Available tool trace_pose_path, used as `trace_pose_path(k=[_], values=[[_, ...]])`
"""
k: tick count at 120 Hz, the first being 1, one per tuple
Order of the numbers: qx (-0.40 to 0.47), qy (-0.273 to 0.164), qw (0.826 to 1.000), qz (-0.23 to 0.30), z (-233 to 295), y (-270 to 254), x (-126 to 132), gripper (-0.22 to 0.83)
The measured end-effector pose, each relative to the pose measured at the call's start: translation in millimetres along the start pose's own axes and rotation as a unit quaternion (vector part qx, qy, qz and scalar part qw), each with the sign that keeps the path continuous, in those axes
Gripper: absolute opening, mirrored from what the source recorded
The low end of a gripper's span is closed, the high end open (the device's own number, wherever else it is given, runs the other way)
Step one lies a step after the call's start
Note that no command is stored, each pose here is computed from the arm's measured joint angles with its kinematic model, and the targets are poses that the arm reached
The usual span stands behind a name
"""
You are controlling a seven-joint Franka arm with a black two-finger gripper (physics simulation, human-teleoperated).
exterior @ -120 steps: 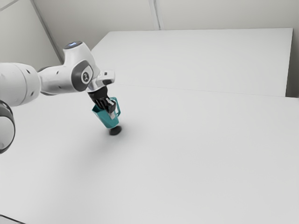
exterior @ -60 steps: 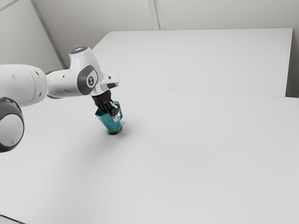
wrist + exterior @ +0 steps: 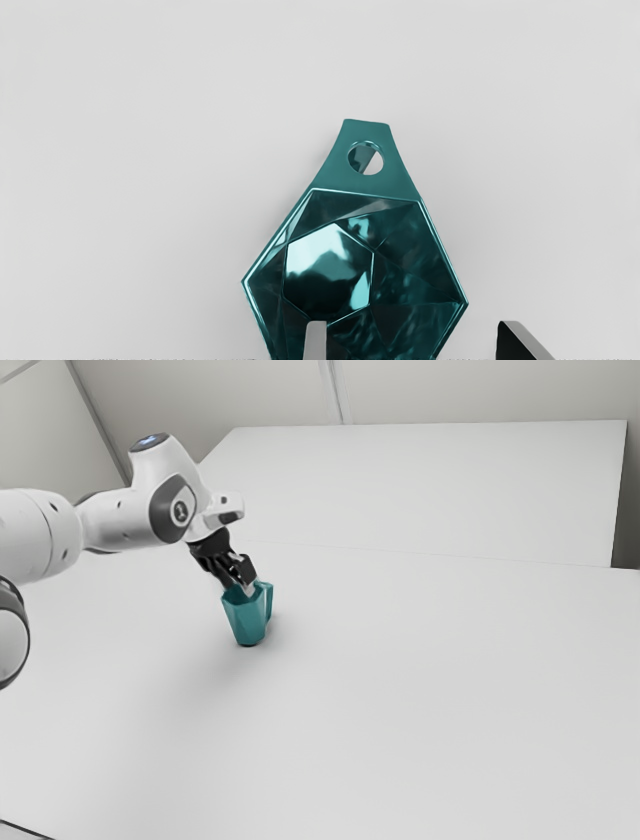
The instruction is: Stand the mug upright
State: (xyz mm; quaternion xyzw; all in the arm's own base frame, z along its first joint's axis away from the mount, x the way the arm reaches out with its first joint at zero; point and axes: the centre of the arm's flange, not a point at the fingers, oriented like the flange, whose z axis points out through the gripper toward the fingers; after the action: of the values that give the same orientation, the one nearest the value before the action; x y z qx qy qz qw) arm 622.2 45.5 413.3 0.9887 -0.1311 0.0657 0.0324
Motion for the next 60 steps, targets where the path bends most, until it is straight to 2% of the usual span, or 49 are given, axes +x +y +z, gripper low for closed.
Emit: trace_pose_path(k=[21,60], values=[[0.025,0.028,0.999,0.020,-54,4,4,0.45],[0.068,0.055,0.995,0.040,-153,11,-17,0.56]])
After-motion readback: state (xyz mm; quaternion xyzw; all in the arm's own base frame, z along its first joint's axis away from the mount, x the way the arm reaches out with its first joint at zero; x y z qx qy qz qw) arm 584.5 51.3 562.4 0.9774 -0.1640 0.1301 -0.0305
